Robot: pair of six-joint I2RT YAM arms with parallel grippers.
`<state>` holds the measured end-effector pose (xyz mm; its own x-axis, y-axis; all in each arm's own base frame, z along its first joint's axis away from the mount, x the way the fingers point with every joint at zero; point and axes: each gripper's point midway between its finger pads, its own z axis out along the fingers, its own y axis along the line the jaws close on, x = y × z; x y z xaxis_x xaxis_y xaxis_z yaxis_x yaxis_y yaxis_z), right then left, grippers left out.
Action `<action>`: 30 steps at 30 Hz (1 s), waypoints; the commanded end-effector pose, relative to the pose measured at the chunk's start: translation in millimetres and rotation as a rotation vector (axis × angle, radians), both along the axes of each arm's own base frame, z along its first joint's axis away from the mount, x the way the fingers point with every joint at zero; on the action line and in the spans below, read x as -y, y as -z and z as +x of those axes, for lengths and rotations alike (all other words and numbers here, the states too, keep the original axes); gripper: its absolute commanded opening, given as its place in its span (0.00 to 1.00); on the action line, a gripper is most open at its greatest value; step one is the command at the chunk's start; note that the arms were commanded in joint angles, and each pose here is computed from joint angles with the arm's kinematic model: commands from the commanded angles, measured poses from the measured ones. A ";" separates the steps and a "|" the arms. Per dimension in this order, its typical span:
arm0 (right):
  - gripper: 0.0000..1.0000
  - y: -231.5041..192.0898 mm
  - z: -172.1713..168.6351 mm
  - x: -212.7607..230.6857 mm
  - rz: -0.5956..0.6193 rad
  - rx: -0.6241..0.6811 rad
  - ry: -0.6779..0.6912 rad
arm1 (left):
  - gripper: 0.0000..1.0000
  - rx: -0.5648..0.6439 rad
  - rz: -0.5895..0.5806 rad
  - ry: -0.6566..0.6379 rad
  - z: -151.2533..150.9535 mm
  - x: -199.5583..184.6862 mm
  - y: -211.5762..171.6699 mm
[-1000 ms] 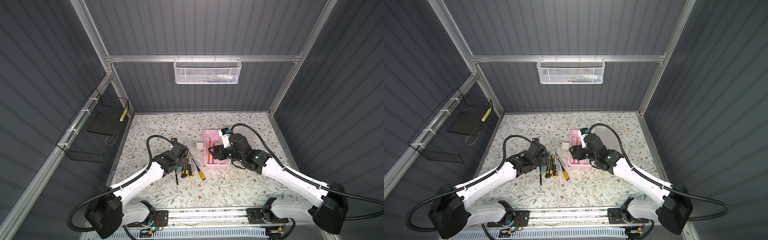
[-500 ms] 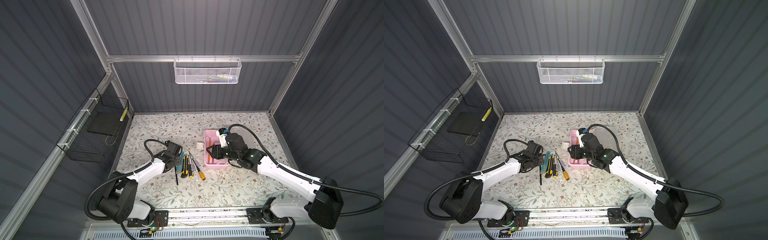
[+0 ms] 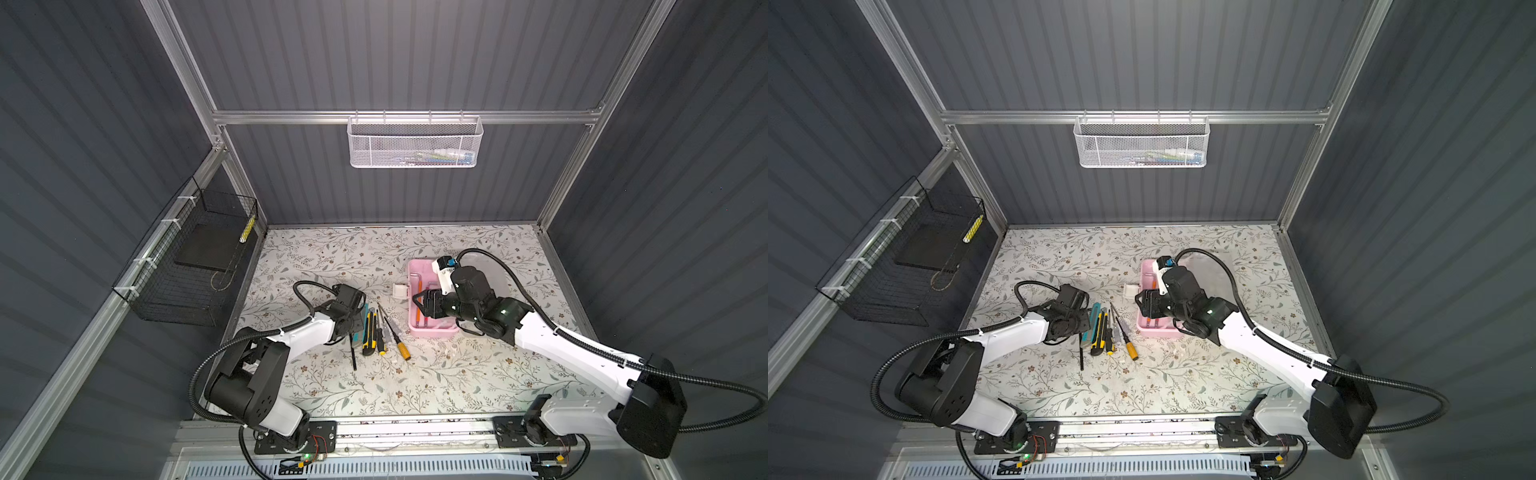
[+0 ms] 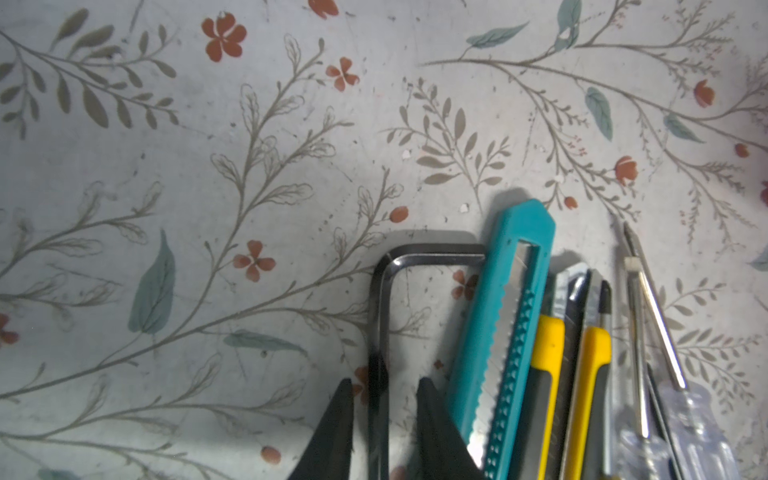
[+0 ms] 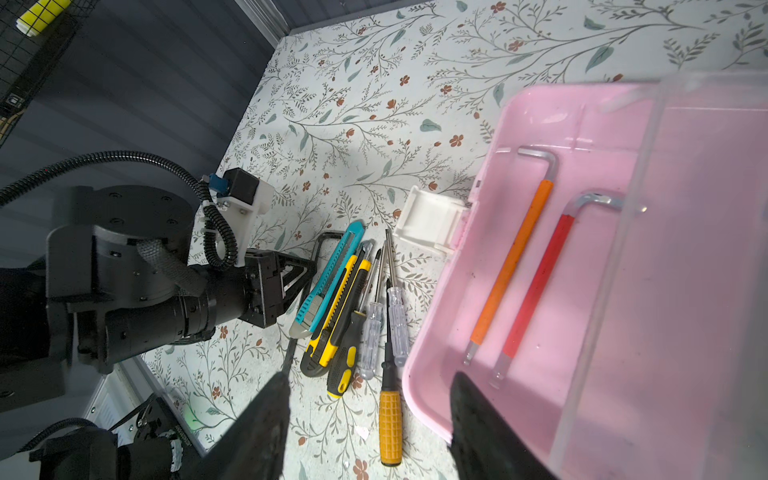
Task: Pack the tool kit
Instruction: 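Move the left gripper over the black hex key and close on it, then lift the black hex key and carry it over the pink box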
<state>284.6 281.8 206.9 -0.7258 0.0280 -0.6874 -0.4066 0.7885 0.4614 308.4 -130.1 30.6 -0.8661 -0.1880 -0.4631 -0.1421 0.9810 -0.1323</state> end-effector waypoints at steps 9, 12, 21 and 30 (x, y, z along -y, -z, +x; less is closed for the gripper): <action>0.63 11.0 -0.3 -0.1 -0.010 -0.015 0.011 | 0.20 -0.060 0.009 -0.016 -11.6 -6.6 18.4; 0.64 11.6 0.2 0.0 -0.011 -0.016 0.012 | 0.18 -0.067 0.018 -0.017 -12.9 -8.3 20.4; 0.64 15.0 1.2 -1.4 -0.006 -0.020 0.015 | 0.03 -0.071 0.048 -0.029 -12.3 -13.0 21.8; 0.65 17.0 5.0 -4.9 0.005 -0.030 0.015 | 0.00 0.001 0.119 -0.021 14.8 -14.6 -4.9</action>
<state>287.9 284.9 191.4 -0.7443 0.0329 -0.6670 -0.3851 0.7949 0.4688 313.6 -123.5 24.1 -0.8707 -0.1818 -0.4569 -0.1643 0.9833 -0.0782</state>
